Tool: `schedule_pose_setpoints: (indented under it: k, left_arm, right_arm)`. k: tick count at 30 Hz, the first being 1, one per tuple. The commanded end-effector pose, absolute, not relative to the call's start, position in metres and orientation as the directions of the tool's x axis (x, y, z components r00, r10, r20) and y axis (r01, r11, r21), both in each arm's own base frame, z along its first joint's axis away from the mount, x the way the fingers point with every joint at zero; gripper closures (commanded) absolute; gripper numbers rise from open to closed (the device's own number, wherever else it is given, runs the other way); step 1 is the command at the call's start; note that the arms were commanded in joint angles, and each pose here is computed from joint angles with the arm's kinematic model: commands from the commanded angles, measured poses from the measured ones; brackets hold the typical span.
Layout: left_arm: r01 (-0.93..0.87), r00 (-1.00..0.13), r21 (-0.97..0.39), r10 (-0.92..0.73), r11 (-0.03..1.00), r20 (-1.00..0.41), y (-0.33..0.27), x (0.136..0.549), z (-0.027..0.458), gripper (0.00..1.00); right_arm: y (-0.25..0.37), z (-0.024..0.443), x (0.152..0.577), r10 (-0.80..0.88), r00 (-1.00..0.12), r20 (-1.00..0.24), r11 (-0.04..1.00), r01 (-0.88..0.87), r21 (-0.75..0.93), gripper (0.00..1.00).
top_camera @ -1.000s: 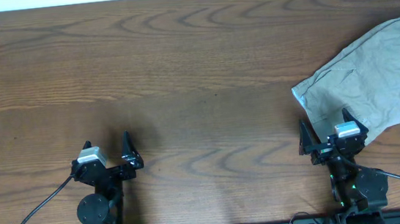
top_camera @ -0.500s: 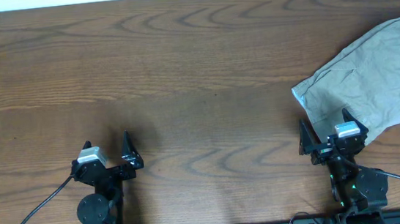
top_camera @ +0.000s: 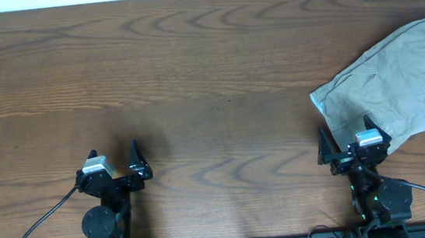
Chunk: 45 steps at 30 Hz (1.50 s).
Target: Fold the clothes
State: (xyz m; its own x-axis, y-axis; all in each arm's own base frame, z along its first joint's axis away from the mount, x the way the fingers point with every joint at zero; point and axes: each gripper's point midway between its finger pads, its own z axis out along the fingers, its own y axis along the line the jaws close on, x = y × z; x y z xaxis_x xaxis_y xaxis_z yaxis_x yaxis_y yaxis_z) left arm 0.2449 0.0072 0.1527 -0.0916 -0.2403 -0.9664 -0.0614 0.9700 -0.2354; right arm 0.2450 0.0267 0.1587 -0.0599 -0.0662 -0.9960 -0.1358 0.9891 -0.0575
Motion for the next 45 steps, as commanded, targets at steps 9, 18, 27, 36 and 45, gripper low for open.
schedule_pose_setpoints:
  k: [9, 18, 27, 36, 45]
  left_arm:
    - [-0.071, -0.101, -0.262, -0.269, 0.962, -0.958, 0.008, 0.245, 0.146, 0.02]
    - [0.209, -0.206, -0.581, -0.545, 0.787, -0.813, -0.049, 0.239, 0.163, 0.02]
    - [0.369, -0.119, -0.477, -0.468, 0.798, -0.876, -0.065, 0.223, 0.236, 0.02]
    - [0.217, -0.270, -0.432, -0.371, 0.875, -0.888, -0.053, 0.244, 0.232, 0.02]
    - [-0.074, -0.465, -0.403, -0.389, 0.912, -0.795, -0.022, 0.265, 0.156, 0.02]
  right_arm:
    - [0.025, 0.158, 0.245, -0.067, -0.060, -0.996, 0.990, -0.129, -0.059, 0.01]
    - [0.025, 0.158, 0.245, -0.067, -0.060, -0.996, 0.990, -0.129, -0.059, 0.01]
    - [0.025, 0.158, 0.245, -0.067, -0.060, -0.996, 0.990, -0.129, -0.059, 0.01]
    - [0.025, 0.158, 0.245, -0.067, -0.060, -0.996, 0.990, -0.129, -0.059, 0.01]
    - [0.024, 0.158, 0.245, -0.067, -0.060, -0.996, 0.990, -0.129, -0.059, 0.01]
